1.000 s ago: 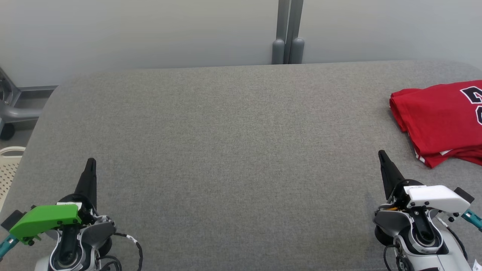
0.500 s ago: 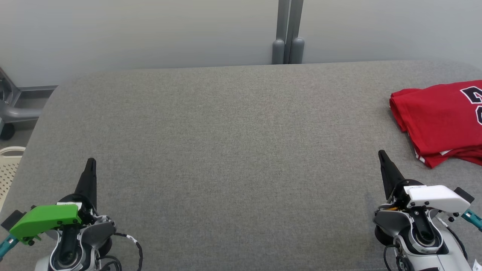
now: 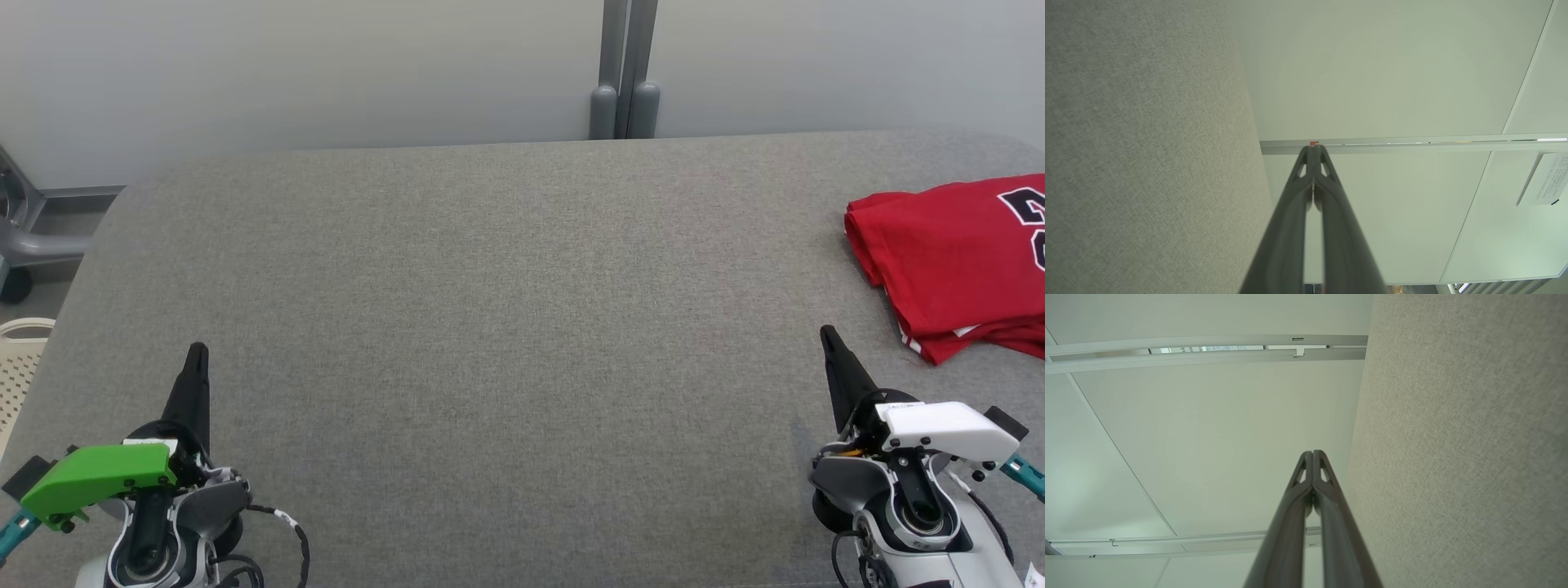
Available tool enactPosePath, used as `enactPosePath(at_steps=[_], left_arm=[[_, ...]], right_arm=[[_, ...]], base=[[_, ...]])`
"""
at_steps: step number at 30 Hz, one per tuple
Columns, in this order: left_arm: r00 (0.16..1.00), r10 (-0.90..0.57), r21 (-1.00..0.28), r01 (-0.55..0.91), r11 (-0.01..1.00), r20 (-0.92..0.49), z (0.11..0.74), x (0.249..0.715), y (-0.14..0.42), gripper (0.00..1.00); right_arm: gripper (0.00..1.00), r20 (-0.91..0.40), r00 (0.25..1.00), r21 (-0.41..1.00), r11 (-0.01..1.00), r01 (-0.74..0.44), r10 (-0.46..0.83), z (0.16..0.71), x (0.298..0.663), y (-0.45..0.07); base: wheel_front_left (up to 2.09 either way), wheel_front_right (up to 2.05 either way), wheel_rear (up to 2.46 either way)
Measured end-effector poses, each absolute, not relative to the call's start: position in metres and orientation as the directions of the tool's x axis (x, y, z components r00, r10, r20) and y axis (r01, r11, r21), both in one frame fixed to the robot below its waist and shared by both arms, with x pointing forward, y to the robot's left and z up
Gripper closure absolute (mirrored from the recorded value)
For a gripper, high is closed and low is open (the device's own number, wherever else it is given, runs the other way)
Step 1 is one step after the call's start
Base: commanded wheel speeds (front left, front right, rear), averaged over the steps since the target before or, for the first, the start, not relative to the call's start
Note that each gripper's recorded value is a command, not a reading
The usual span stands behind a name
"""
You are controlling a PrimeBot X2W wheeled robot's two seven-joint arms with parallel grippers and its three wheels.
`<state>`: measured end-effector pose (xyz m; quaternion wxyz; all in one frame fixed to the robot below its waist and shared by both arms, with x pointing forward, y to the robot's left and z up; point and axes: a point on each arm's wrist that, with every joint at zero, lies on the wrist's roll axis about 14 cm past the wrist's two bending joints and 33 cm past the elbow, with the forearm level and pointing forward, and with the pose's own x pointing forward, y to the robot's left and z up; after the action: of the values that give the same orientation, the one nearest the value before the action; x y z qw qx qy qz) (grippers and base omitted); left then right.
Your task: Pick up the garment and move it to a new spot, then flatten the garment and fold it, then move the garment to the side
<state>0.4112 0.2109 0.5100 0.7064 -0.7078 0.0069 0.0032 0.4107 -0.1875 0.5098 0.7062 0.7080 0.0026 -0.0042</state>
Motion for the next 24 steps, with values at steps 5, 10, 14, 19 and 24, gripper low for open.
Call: enactPosePath(at_steps=[5,10,14,19,24], left_arm=[[1.0,-0.005,-1.0,-0.014,-0.002,-0.014,0.51,0.4112,0.2109,1.0],[1.0,-0.005,-1.0,-0.014,-0.002,-0.014,0.51,0.4112,0.2109,1.0],[1.0,-0.005,-1.0,-0.014,-0.002,-0.014,0.51,0.4112,0.2109,1.0],[1.0,-0.005,-1.0,-0.014,-0.002,-0.014,0.51,0.4112,0.2109,1.0],[1.0,-0.005,-1.0,-0.014,-0.002,-0.014,0.51,0.4112,0.2109,1.0]], right_arm=[[1.0,-0.01,1.0,1.0,-0.003,0.01,-0.002,0.5098,0.4107,-0.1875],[1.0,-0.01,1.0,1.0,-0.003,0.01,-0.002,0.5098,0.4107,-0.1875],[1.0,-0.009,1.0,1.0,-0.003,0.009,-0.002,0.5099,0.4108,-0.1875],[1.0,-0.009,1.0,1.0,-0.003,0.009,-0.002,0.5099,0.4108,-0.1875],[1.0,-0.009,1.0,1.0,-0.003,0.009,-0.002,0.5099,0.4108,-0.1875]], base=[[0.0,0.0,0.0],[0.0,0.0,0.0],[0.0,0.0,0.0],[0.0,0.0,0.0],[0.0,0.0,0.0]])
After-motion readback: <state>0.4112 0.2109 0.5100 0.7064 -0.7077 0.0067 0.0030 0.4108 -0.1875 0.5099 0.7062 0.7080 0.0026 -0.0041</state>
